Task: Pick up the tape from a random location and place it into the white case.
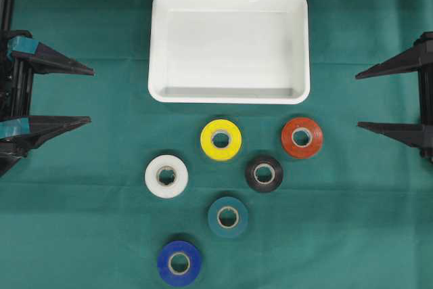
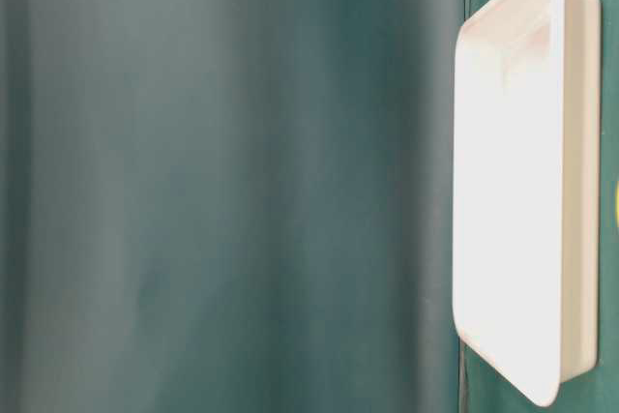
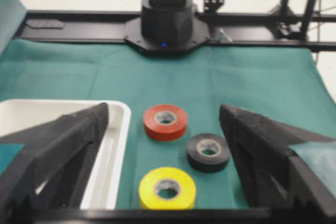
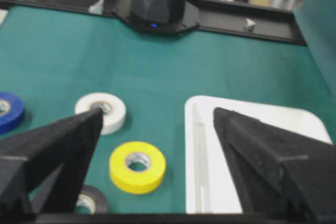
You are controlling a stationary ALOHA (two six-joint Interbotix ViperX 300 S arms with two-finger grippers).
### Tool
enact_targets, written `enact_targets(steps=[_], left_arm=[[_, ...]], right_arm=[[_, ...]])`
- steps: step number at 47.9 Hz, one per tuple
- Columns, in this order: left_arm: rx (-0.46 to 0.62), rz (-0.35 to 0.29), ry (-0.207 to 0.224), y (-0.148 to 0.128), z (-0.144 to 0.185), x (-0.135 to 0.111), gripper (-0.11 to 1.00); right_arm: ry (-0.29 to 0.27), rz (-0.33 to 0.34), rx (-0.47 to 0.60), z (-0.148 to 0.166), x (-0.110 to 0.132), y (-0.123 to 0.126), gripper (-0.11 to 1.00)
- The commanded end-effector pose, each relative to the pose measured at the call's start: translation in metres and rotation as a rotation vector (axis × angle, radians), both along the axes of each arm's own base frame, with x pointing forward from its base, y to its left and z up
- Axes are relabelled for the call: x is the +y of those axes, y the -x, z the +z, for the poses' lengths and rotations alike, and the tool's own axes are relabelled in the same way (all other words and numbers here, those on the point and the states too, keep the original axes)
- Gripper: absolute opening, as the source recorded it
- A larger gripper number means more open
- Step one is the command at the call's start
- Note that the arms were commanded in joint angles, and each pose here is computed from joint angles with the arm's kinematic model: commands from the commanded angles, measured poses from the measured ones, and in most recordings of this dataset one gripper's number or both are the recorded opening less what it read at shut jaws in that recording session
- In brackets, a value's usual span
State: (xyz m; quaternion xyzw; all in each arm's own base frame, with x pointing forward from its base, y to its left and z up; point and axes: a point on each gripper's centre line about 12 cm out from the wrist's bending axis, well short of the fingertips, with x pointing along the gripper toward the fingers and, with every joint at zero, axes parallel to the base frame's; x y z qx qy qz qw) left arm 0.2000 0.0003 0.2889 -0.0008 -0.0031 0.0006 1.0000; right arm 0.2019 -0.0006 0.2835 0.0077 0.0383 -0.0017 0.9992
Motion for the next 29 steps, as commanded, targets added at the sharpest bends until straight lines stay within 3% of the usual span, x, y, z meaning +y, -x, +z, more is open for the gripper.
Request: enact_targets(steps=[1, 14, 29], left_arm=[[-0.023, 0.000, -0.003, -0.003, 0.010, 0.000, 1.00], [-0.020, -0.006, 0.002, -0.003, 0.009, -0.001, 1.00], [0.022, -0.112, 0.010, -0.002, 0.006, -0.023, 1.00]], right_arm=[[-0.001, 0.000, -0.025, 0.011, 0.000, -0.002, 0.91], [-0.001, 0.000, -0.025, 0.011, 0.000, -0.002, 0.91], [-0.003, 0.000, -0.021, 0.011, 0.000, -0.003, 0.91]])
